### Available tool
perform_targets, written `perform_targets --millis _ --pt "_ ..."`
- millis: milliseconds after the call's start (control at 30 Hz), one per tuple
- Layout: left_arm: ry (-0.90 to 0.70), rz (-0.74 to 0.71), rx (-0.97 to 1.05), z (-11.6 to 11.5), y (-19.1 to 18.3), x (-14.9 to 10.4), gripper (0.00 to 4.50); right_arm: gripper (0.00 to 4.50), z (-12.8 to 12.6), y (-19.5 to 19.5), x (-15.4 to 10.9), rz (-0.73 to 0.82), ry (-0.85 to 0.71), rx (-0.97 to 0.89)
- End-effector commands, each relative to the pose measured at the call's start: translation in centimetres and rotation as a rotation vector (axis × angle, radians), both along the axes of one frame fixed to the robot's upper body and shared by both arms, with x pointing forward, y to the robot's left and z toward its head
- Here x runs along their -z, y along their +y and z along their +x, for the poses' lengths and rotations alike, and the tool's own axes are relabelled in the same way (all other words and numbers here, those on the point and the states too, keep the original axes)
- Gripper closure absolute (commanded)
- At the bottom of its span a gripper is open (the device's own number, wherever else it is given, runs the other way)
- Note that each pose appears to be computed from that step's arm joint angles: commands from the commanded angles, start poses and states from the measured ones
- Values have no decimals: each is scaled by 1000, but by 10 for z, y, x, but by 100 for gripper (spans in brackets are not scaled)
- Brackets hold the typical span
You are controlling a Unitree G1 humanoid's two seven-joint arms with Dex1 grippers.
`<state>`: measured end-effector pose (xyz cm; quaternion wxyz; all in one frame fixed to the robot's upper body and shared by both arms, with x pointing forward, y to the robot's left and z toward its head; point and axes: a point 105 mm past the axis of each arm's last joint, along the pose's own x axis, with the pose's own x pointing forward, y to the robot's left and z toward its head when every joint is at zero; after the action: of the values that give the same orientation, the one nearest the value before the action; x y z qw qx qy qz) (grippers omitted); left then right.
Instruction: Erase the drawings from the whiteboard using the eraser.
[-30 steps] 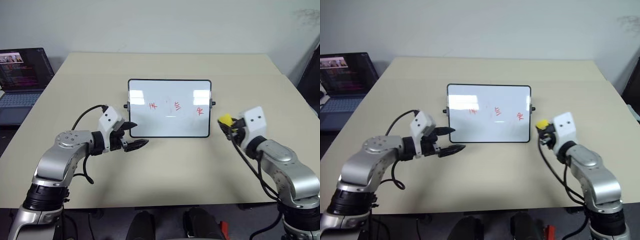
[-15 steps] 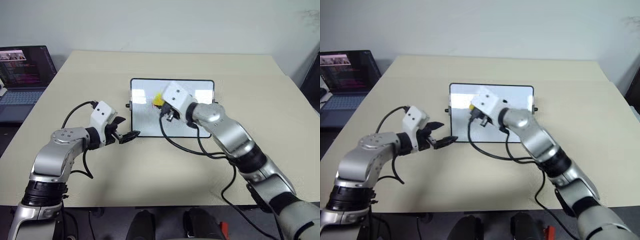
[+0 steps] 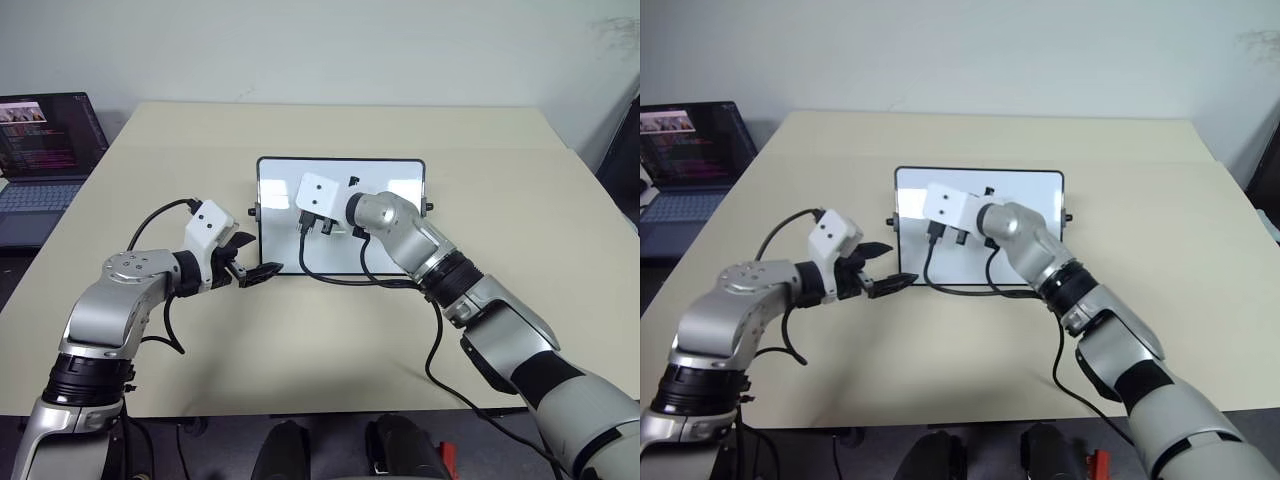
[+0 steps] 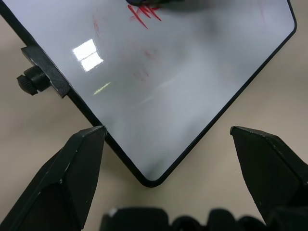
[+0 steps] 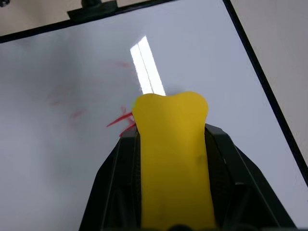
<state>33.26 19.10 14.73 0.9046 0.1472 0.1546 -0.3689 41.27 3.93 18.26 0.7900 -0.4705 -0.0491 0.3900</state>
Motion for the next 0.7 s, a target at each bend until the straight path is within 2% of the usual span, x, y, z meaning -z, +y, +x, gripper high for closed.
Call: perform_targets --millis 33,100,267,367,500,700 --pt "-48 13 34 -1 -6 -12 0 314 -2 -5 16 -88 26 -16" --pt "-48 15 40 0 -7 -12 0 314 -1 -6 17 -98 21 -14" --pt "-48 18 53 1 -9 -13 0 314 9 -3 -11 -25 -94 31" --pt "-47 18 61 2 -10 -13 0 314 12 -3 -19 -3 -129 47" --pt "-44 15 68 1 -12 -11 0 314 3 -1 9 -88 -30 -5" --pt "-42 13 75 1 -14 -11 0 314 -1 -8 26 -158 29 -17"
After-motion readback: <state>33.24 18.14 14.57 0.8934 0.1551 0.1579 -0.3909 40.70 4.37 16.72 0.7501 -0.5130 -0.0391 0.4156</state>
